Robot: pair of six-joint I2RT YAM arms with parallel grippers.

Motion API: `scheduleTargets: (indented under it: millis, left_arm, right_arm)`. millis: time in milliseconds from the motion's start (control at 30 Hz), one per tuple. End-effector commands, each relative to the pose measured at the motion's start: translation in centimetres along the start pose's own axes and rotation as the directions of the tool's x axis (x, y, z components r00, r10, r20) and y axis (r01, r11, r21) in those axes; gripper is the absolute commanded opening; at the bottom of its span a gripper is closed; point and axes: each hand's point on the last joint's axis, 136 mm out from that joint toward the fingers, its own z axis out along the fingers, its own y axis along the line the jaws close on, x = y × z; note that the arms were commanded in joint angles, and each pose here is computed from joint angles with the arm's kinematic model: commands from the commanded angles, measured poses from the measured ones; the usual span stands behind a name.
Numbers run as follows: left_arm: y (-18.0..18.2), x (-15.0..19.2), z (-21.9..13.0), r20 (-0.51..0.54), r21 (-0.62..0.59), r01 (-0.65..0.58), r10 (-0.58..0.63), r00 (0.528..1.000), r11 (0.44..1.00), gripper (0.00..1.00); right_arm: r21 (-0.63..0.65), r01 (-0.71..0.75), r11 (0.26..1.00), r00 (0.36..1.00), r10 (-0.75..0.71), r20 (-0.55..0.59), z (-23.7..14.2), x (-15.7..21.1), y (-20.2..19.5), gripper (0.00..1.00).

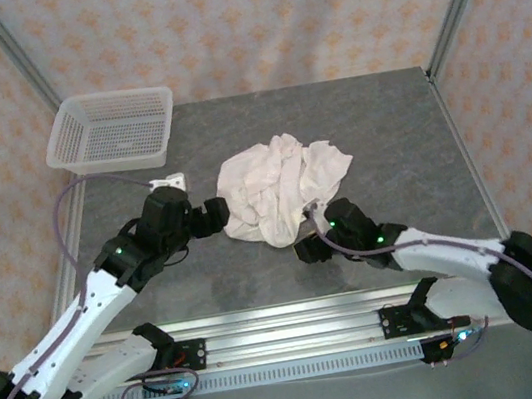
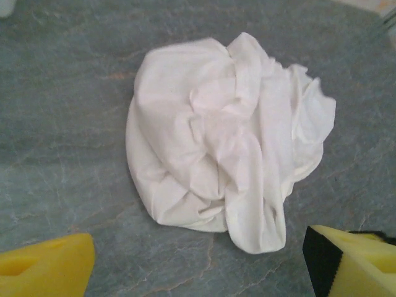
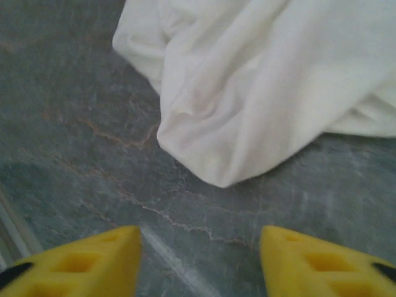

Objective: Fold the inside-out t-shirt

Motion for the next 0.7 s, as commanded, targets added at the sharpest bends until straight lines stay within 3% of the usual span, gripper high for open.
scheduleTargets:
  millis: [0,67,167,367,500,600,667]
  left_arm:
    - [-1.6,1.4,1.9,-0.093,0.073,-0.036,0.043,0.995,0.997,0.89]
    - [-2.6,2.2,3.7,-0.157,0.098,-0.030,0.045,0.987,0.995,0.88]
    - [-3.4,2.6,6.7,-0.198,0.085,-0.019,0.036,0.980,0.996,0.87]
    - [-3.1,2.0,13.1,-0.243,-0.070,0.030,-0.046,0.969,0.997,0.83]
    - [-4.1,0.9,17.2,-0.222,-0.070,0.089,-0.103,0.970,0.994,0.76]
    - [-3.8,1.4,19.8,-0.245,-0.097,0.122,-0.143,0.959,0.988,0.62]
    - [-3.0,1.7,20.8,-0.257,-0.111,0.160,-0.184,0.949,0.981,0.32]
  right_arm:
    - [0.090,-0.131,0.987,0.955,0.101,0.277,-4.1,-5.9,-1.1,0.73]
    - [0.216,-0.226,0.950,0.940,0.154,0.304,-5.3,-6.5,-3.9,0.75]
    - [0.345,-0.378,0.859,0.919,0.303,0.250,-5.2,-6.2,-7.6,0.77]
    - [0.288,-0.437,0.852,0.897,0.435,0.073,1.1,-7.3,-6.3,0.76]
    - [0.318,-0.488,0.813,0.863,0.504,0.038,5.8,-7.9,-7.3,0.74]
    - [0.308,-0.487,0.817,0.857,0.515,-0.012,8.7,-8.3,-7.3,0.57]
    - [0.350,-0.486,0.801,0.850,0.526,-0.023,9.2,-8.4,-8.1,0.22]
